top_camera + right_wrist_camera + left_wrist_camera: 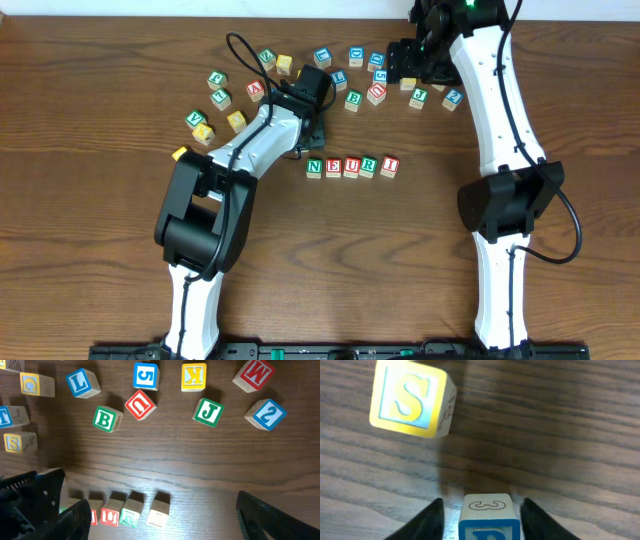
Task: Spell out NEURIPS
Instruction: 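Carry the P block toward the right end of the row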
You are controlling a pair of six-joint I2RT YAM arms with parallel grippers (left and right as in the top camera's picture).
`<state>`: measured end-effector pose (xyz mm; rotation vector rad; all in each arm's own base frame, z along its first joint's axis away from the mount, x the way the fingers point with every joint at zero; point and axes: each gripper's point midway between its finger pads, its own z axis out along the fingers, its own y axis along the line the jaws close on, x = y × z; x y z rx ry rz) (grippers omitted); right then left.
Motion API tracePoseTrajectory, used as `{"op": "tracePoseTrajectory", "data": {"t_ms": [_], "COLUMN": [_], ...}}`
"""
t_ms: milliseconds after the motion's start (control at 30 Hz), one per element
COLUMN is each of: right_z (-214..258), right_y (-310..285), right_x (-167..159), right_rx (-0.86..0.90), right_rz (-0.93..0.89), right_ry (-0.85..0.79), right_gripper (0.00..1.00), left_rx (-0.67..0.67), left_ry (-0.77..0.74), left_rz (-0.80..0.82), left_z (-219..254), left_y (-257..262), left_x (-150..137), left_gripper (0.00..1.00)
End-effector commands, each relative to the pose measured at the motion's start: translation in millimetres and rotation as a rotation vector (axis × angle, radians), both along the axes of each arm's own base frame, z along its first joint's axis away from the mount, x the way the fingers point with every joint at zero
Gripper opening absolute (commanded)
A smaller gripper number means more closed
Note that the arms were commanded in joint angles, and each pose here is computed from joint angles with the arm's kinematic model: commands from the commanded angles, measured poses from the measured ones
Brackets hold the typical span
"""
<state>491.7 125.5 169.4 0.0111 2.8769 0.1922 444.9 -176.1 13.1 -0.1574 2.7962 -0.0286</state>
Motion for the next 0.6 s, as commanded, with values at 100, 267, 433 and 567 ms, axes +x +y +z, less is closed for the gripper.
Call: {"op": "tracePoseTrajectory", "data": {"t_ms": [100, 267, 433, 567], "right_z": [3, 3, 5, 5], "right_y": [-3, -3, -13, -36], "right_x": [-2, -2, 4, 11], "right_rx": [-0.015, -0.015, -0.012, -0.009], "right_rz": [-0.002, -0.002, -0.024, -0.07], "right_ry": [-0.002, -0.003, -0.018, -0.03], "right_gripper": [0.87, 0.86, 0.85, 0.86], "left_rx": [0.018, 0.015, 0.003, -0.019], "left_ry": [0.008, -0.001, -0.033, -0.08], "left_rz": [0.009, 0.009, 0.001, -0.006], "left_z": [-6, -3, 14, 37], "left_y": [5, 5, 3, -2], "left_x": [-1, 1, 4, 6], "left_gripper": [0.33, 0.29, 0.28, 0.28]}}
